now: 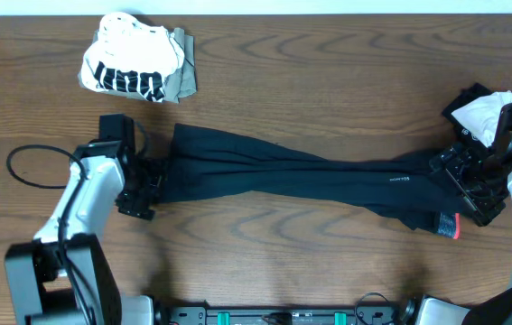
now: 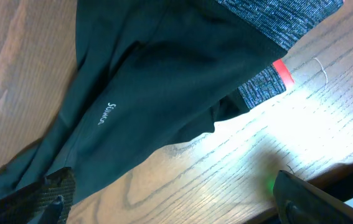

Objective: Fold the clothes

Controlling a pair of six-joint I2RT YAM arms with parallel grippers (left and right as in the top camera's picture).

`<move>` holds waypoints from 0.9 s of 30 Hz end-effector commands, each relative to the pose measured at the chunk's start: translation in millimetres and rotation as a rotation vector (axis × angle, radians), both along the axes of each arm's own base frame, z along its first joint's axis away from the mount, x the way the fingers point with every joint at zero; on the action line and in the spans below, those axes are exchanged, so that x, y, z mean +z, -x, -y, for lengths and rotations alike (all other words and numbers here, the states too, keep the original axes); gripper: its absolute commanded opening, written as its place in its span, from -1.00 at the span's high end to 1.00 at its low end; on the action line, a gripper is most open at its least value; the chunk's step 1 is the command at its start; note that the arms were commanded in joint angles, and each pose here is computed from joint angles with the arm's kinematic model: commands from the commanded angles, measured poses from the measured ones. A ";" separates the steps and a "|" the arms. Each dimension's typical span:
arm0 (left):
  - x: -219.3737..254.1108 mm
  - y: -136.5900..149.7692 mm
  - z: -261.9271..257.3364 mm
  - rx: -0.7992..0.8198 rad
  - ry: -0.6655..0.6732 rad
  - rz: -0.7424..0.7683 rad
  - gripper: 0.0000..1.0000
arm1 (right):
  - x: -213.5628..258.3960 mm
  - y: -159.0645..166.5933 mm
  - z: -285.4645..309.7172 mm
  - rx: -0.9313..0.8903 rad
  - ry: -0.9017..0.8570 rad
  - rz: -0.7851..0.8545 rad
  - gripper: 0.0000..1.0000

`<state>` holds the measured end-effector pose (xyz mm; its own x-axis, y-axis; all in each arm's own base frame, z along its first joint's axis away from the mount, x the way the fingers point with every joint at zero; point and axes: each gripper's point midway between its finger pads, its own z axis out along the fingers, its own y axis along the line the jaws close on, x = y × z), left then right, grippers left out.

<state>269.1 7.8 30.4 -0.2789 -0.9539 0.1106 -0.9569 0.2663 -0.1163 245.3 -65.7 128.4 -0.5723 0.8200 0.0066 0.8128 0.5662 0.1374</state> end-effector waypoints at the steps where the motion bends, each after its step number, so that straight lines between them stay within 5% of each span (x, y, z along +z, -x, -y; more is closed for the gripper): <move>1: -9.6 4.4 -12.5 -0.036 -0.011 -0.020 -0.53 | 7.2 -3.8 -1.3 0.043 0.018 0.024 -0.98; 6: -13.7 4.5 -22.6 -0.031 -0.011 -0.023 -0.31 | 7.3 -4.1 -1.3 0.042 0.018 0.025 -0.99; 14: -22.4 -0.2 -23.8 -0.044 -0.011 -0.021 -0.29 | 7.2 -3.6 -1.4 0.042 0.017 0.024 -0.98; 16: -24.3 -0.4 -23.8 -0.044 -0.010 -0.025 -0.10 | 7.2 -3.7 -1.4 0.042 0.017 0.024 -0.99; 27: -40.1 3.8 -23.0 -0.045 0.001 -0.074 0.22 | 7.2 -3.9 -1.3 0.042 0.018 0.025 -0.98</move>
<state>271.7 29.5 -4.4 -0.3091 -0.9422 0.1292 -0.9506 0.3021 -0.0713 245.3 -65.7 128.4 -0.5810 0.8139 0.0052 0.8066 0.5749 0.1374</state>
